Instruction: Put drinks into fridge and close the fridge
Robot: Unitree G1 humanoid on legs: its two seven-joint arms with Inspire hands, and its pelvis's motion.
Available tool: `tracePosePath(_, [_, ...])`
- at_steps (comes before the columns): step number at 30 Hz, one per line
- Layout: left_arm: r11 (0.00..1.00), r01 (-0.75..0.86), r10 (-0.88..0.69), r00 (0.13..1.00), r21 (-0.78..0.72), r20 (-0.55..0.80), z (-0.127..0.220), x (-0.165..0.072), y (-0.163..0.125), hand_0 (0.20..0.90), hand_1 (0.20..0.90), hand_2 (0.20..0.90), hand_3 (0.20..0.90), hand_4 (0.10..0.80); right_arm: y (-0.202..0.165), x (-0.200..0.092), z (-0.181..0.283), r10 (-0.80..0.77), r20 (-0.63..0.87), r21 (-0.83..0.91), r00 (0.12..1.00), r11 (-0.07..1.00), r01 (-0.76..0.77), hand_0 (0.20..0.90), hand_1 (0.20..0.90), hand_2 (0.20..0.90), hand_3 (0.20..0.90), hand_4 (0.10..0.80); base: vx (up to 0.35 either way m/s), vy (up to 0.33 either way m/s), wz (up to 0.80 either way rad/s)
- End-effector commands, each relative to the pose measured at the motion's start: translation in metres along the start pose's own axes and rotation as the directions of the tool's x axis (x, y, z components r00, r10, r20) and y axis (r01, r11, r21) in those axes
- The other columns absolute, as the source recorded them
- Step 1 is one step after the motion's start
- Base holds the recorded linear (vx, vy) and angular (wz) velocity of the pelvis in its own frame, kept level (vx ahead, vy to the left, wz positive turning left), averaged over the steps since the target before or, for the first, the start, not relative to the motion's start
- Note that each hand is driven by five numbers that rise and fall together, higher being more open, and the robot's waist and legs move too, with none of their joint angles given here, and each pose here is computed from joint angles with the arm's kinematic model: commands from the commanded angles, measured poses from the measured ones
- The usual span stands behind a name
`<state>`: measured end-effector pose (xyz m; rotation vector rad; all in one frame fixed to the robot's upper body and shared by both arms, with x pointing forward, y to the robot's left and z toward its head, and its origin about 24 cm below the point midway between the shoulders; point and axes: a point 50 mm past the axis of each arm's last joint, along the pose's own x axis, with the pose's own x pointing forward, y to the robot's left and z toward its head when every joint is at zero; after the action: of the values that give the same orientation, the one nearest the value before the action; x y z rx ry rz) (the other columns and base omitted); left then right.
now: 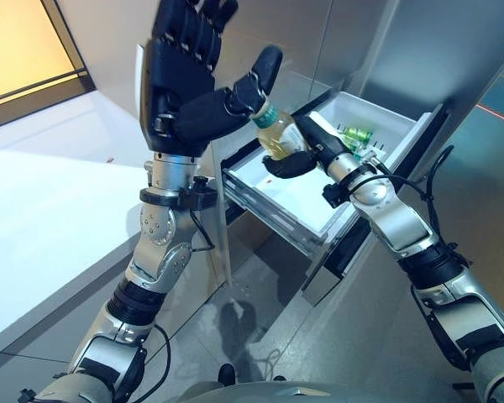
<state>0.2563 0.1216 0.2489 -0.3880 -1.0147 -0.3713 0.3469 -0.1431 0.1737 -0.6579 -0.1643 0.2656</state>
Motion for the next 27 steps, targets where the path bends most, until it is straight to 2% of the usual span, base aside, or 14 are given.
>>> tracePosePath(1, [0.996, 0.085, -0.08, 0.985, -0.03, 0.151, 0.015, 0.022, -0.015, 0.9, 0.9, 0.9, 0.9, 0.8, -0.06, -0.003, 0.095, -0.272, 0.407, 0.021, 0.872, 0.957, 0.289, 0.3, 0.3, 0.3, 0.2, 0.1, 0.0, 0.0, 0.0])
tracePosePath(8, [0.997, 0.063, -0.06, 0.995, -0.042, 0.083, 0.008, 0.016, -0.009, 0.9, 0.9, 0.9, 0.9, 0.8, -0.076, -0.005, 0.095, -0.351, 0.423, -0.016, 0.835, 0.919, 0.395, 0.3, 0.3, 0.3, 0.2, 0.1, 0.0, 0.0, 0.0])
tracePosePath(12, [0.995, 0.047, -0.051, 0.998, -0.091, -0.046, -0.008, 0.006, -0.004, 0.9, 0.9, 0.9, 0.9, 0.8, -0.09, -0.008, 0.095, -0.413, 0.43, -0.042, 0.803, 0.879, 0.475, 0.3, 0.3, 0.3, 0.2, 0.1, 0.008, 0.0, 0.0])
tracePosePath(15, [0.971, 0.072, -0.112, 0.979, -0.226, -0.171, -0.023, -0.01, 0.0, 0.9, 0.9, 0.9, 0.9, 0.8, -0.11, -0.011, 0.09, -0.481, 0.402, -0.035, 0.779, 0.843, 0.538, 0.3, 0.3, 0.3, 0.2, 0.1, 0.02, 0.001, 0.02])
tracePosePath(19, [0.874, 0.054, -0.232, 0.92, -0.483, -0.315, -0.039, -0.042, 0.002, 0.9, 0.9, 0.9, 0.9, 0.8, -0.148, -0.014, 0.07, -0.591, 0.283, -0.044, 0.756, 0.779, 0.625, 0.3, 0.3, 0.3, 0.2, 0.1, 0.037, 0.02, 0.06])
tracePosePath(23, [0.767, 0.015, -0.314, 0.881, -0.641, -0.354, -0.041, -0.064, 0.004, 0.9, 0.9, 0.9, 0.9, 0.8, -0.171, -0.017, 0.049, -0.641, 0.187, -0.094, 0.745, 0.743, 0.663, 0.3, 0.3, 0.3, 0.2, 0.1, 0.031, 0.033, 0.2])
tracePosePath(26, [0.613, -0.058, -0.4, 0.837, -0.788, -0.372, -0.04, -0.085, 0.0, 0.9, 0.9, 0.9, 0.9, 0.8, -0.191, -0.021, 0.022, -0.686, 0.075, -0.159, 0.724, 0.709, 0.688, 0.3, 0.3, 0.3, 0.2, 0.1, 0.022, 0.027, 0.32])
tracePosePath(27, [0.594, -0.07, -0.407, 0.833, -0.801, -0.375, -0.04, -0.088, -0.001, 0.9, 0.9, 0.9, 0.9, 0.8, -0.194, -0.022, 0.018, -0.688, 0.059, -0.167, 0.723, 0.707, 0.687, 0.3, 0.3, 0.3, 0.2, 0.1, 0.033, 0.011, 0.32])
